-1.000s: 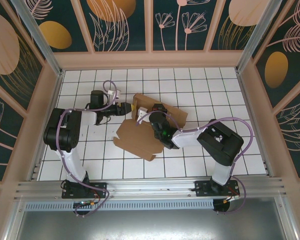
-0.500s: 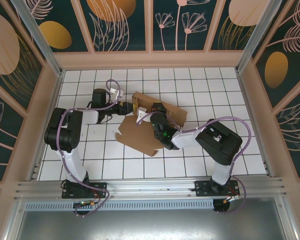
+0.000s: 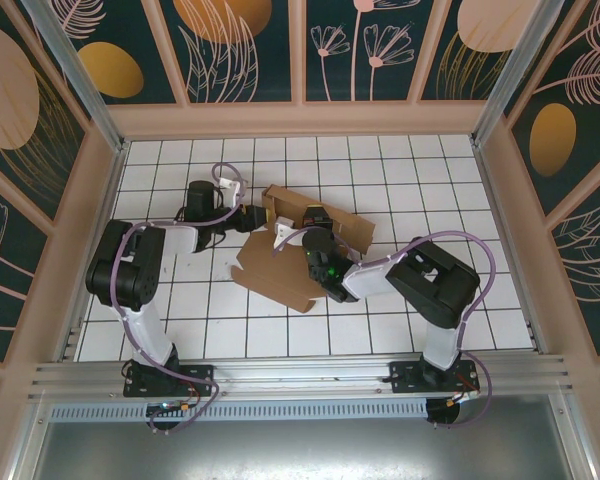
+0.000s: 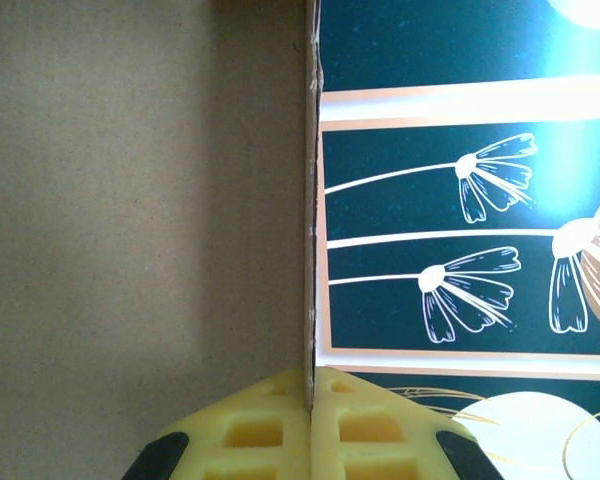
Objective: Fold the paper box
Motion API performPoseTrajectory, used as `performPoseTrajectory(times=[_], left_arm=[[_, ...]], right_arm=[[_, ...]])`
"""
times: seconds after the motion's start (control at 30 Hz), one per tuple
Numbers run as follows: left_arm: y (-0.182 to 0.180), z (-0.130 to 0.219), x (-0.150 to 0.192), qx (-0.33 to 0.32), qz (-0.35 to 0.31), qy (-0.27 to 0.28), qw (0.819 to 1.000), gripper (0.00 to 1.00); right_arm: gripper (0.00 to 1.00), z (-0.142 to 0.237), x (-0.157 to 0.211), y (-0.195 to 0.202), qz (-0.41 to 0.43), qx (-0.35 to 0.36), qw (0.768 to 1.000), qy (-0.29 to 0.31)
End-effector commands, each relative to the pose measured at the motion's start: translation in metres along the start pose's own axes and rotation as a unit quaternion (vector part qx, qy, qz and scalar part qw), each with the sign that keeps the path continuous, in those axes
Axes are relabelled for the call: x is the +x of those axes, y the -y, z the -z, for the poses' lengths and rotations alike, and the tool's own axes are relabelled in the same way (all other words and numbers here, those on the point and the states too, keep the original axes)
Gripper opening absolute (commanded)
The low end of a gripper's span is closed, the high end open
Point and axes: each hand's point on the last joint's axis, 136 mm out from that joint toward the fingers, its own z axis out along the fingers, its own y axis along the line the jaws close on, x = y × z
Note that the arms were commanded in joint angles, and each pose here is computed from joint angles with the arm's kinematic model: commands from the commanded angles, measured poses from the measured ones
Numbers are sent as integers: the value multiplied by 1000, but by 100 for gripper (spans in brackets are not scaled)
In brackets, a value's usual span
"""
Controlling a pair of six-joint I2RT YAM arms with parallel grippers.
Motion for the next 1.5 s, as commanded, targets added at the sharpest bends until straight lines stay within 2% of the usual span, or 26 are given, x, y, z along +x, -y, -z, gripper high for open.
performPoseTrajectory(times=[0.0, 0.2, 0.57, 0.8, 1.27, 1.47], left_arm=[[5, 2, -12, -1, -19, 18, 1000, 53], [5, -2, -9, 1, -13, 11, 1000, 43], [6, -13, -2, -23, -27, -7, 999, 44], [18, -14, -8, -22, -57, 6, 998, 48], [27, -20, -11, -2, -56, 16, 998, 44], [31, -23, -15, -11, -53, 33, 998, 45]], right_arm=[[0, 3, -3, -8, -7, 1, 1000, 6], [0, 3, -4, -12, -13, -6, 1000, 1], [0, 2, -7, -13, -26, -15, 1000, 0], [0, 1, -10, -10, -34, -17, 999, 1], [0, 2, -17, -13, -41, -25, 999, 5], [0, 3, -20, -14, -42, -28, 999, 7]])
